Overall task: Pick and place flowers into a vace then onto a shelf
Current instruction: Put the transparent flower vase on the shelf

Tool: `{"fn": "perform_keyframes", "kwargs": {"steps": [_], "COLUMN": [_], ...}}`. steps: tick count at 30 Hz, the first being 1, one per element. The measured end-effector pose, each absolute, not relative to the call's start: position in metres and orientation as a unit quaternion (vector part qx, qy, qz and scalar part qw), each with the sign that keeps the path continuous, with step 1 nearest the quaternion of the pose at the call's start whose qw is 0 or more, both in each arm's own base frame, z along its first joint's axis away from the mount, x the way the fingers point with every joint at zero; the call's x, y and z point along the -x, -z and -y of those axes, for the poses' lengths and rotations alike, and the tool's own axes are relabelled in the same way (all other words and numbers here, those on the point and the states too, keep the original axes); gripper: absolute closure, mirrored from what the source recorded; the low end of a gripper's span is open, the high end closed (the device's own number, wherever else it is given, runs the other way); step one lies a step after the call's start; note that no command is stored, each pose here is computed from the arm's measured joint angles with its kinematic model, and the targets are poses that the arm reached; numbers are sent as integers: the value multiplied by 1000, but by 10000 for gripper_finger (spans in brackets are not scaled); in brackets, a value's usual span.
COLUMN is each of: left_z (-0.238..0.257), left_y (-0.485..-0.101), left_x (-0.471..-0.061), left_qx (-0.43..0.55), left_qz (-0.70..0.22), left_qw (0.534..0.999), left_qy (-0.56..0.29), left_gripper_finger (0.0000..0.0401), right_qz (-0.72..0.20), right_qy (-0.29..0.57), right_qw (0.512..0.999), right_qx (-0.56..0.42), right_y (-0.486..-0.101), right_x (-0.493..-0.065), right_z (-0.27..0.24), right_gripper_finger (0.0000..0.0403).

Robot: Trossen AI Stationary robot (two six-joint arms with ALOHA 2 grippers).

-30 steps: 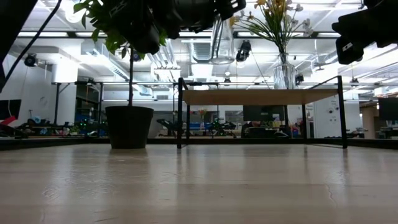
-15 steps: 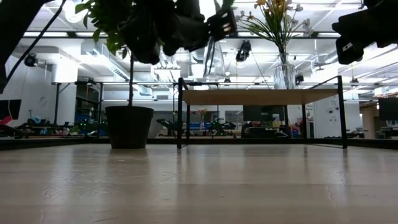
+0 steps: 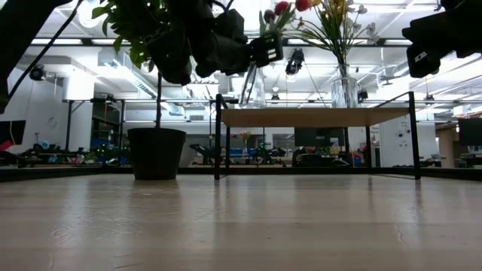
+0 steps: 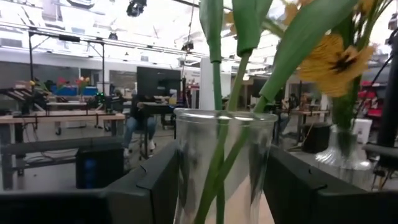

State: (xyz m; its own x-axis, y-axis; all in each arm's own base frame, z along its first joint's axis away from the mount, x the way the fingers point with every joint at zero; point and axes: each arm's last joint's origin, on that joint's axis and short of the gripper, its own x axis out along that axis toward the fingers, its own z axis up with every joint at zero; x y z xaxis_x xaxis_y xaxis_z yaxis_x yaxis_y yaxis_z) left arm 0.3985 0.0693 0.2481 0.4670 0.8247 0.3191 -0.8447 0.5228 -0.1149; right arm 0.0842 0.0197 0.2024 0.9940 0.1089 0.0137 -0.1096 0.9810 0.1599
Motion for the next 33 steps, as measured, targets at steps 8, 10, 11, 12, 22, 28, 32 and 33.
{"fn": "perform_keyframes", "kwargs": {"steps": [8,10,11,12,22,28,32,33], "left_z": [-72,-72,-72,-72,-71,-67,-64,-64], "left_y": [-238,-237,-236,-235,-234,-237,-239,-241], "left_x": [-394,-394,-394,-394,-396,-397,-396,-396], "left_qx": [-38,-35,-30,-27,-36,-56,-94,-95], "left_qz": [156,155,154,152,150,147,129,130], "left_qw": [860,860,860,860,873,882,880,880], "left_qy": [-484,-484,-486,-486,-463,-444,-447,-447], "left_gripper_finger": [218,204,196,189,131,93,89,89], "right_qz": [0,0,0,-1,-3,-6,-9,-11], "right_qy": [-54,-55,-54,-54,-54,-54,-54,-54], "right_qw": [995,995,995,995,995,995,996,996], "right_qx": [-80,-80,-80,-80,-79,-78,-77,-77], "right_y": [-202,-202,-202,-202,-201,-201,-200,-200], "right_x": [-84,-84,-84,-84,-84,-84,-84,-84], "right_z": [-20,-20,-20,-20,-20,-20,-20,-20], "right_gripper_finger": [342,342,342,342,342,342,342,342]}}
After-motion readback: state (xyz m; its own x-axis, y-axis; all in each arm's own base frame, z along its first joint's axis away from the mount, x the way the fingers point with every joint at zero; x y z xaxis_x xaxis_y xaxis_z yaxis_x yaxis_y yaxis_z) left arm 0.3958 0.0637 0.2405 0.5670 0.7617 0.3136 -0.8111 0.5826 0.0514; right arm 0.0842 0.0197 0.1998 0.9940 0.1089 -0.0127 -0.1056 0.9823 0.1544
